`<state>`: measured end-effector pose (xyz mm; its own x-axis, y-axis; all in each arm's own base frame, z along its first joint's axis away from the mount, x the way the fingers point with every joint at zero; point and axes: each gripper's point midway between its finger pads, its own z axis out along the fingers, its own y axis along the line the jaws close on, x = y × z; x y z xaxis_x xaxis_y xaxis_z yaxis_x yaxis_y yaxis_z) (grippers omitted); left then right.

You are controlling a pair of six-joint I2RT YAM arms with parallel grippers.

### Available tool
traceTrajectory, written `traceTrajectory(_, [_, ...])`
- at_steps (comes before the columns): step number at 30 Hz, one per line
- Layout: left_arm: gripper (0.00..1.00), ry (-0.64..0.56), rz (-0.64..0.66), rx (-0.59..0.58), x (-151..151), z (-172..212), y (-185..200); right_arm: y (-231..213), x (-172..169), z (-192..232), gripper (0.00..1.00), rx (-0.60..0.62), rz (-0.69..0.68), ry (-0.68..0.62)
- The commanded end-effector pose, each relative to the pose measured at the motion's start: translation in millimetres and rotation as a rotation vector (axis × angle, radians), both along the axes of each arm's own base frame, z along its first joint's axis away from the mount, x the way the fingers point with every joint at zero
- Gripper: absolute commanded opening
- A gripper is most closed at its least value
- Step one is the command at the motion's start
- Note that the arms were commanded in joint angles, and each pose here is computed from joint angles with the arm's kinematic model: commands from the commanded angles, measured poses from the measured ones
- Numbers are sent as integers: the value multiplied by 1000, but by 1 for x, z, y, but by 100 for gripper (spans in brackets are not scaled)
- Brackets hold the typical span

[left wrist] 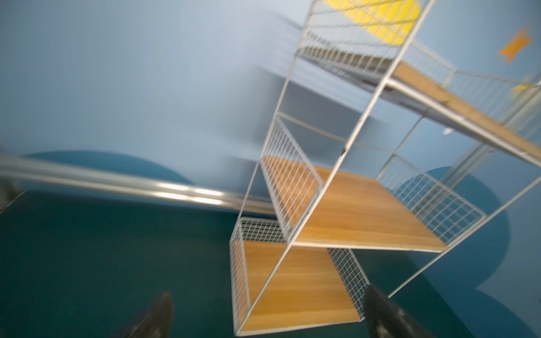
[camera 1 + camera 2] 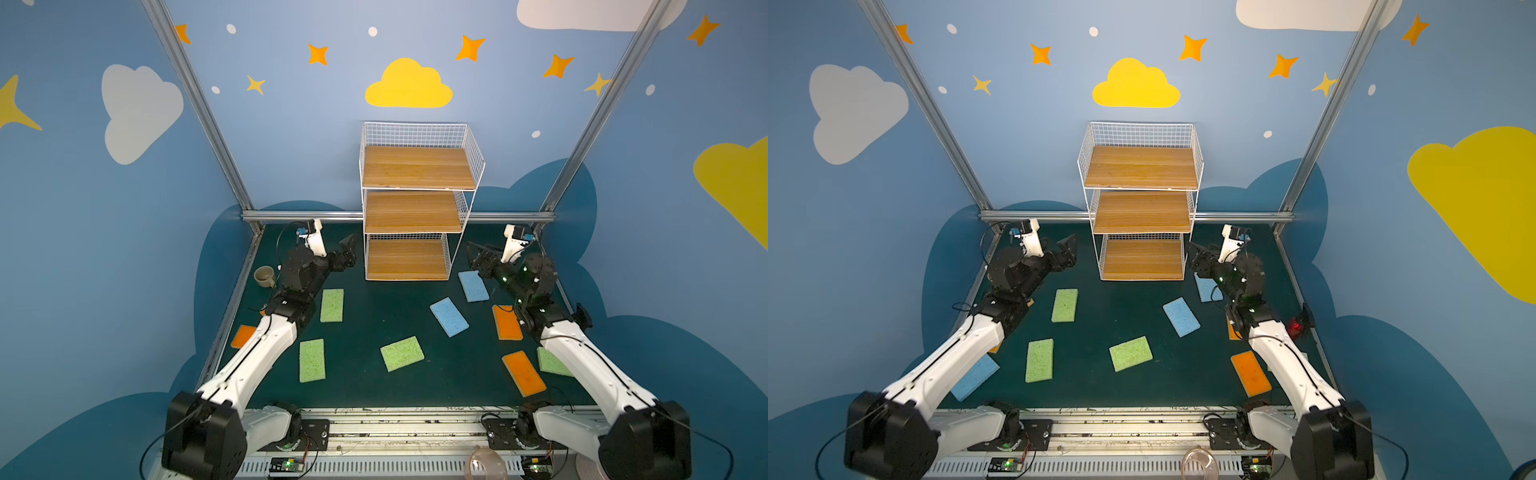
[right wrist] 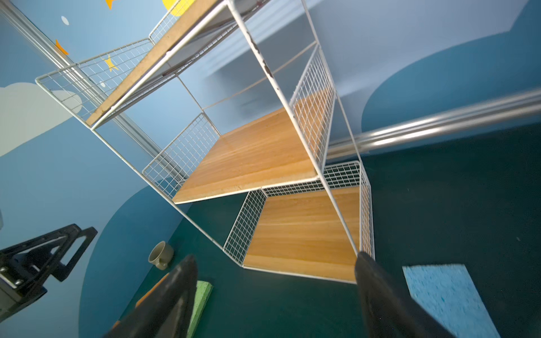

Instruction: Place and organize the cleaning sponges onto the shelf

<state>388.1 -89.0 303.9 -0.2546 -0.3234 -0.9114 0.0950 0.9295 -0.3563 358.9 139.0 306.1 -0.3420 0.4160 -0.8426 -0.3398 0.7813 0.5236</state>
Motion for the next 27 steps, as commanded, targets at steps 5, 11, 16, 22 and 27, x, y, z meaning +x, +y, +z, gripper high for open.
traceTrajectory(5, [98,583,210,19,-46,-123,71,14,-40,-82,83,148,90,311])
traceTrajectory(11, [79,762,338,79,-42,-171,108,32,-46,-113,83,148,145,413])
traceTrajectory(16, [78,898,434,126,-32,-206,133,45,-44,-126,83,150,174,464])
traceTrajectory(22, [69,964,507,93,-21,-232,166,49,-42,-128,81,148,181,472])
traceTrajectory(27, [66,1009,509,114,-2,-241,180,49,-40,-130,78,140,177,470])
